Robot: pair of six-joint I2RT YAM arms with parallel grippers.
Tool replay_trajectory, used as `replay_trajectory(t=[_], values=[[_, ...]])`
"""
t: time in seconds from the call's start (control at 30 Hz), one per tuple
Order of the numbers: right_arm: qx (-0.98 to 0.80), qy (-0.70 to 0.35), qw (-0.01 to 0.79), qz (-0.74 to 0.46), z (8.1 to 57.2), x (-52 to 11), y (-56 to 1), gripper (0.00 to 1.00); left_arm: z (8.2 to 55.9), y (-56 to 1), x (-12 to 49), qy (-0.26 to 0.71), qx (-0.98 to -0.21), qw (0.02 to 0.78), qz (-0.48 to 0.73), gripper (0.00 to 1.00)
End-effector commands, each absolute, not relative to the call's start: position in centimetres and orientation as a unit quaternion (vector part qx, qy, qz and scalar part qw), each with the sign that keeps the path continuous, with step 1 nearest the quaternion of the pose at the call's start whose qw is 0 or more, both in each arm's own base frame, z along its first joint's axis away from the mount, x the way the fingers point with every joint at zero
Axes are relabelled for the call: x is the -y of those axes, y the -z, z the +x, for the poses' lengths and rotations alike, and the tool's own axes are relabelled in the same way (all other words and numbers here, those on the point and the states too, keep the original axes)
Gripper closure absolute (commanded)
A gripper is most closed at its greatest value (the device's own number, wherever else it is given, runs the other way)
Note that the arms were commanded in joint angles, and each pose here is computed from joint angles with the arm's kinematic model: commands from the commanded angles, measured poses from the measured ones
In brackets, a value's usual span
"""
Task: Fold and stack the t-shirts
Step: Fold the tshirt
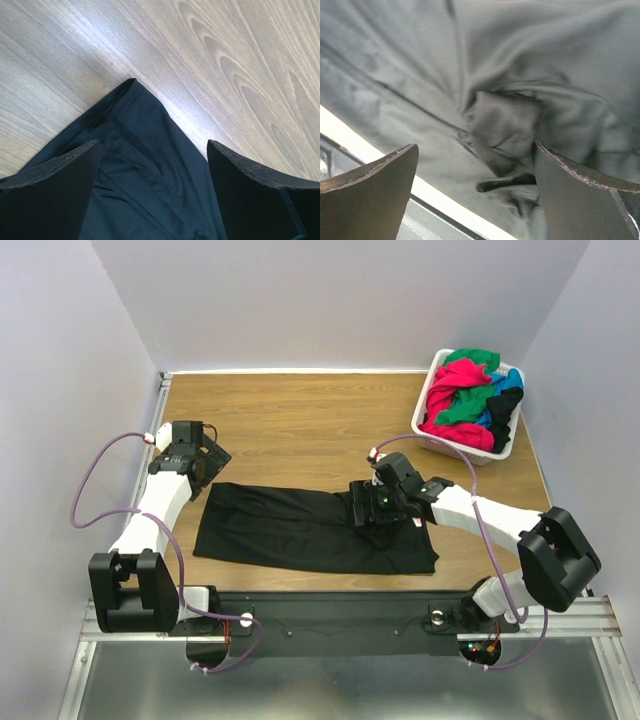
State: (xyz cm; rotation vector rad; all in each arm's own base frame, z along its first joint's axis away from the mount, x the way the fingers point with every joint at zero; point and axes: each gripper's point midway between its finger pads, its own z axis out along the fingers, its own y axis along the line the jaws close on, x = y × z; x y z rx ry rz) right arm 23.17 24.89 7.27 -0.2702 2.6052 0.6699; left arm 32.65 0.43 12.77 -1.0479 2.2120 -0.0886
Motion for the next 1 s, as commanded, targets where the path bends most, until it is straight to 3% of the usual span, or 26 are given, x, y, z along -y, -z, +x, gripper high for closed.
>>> replay_trajectory(t=[0.0, 0.6, 0.7, 0.87, 0.97], values=[[-0.917, -0.289, 0.232, -0.147, 21.9, -27.1, -8.7, 0.00, 32.8, -12.5, -0.2, 0.038, -0.853, 0.341, -0.393, 0.01], [-0.871, -0.358, 0.173, -0.289, 12.7, -28.8, -8.3, 0.00, 32.4, -12.3, -0.4, 0.032, -0.855, 0.341, -0.390, 0.01], [-0.870, -0.353, 0.173, -0.298, 12.4, -29.1, -8.2, 0.00, 32.4, -12.2, -0.3, 0.032, -0.858, 0.338, -0.386, 0.01], [-0.871, -0.329, 0.238, -0.277, 14.9, -29.0, -10.2, 0.00, 32.4, -12.5, -0.4, 0.030, -0.858, 0.341, -0.382, 0.01], [-0.865, -0.336, 0.229, -0.295, 14.5, -29.3, -11.5, 0.00, 32.3, -12.3, -0.4, 0.029, -0.860, 0.339, -0.381, 0.01]])
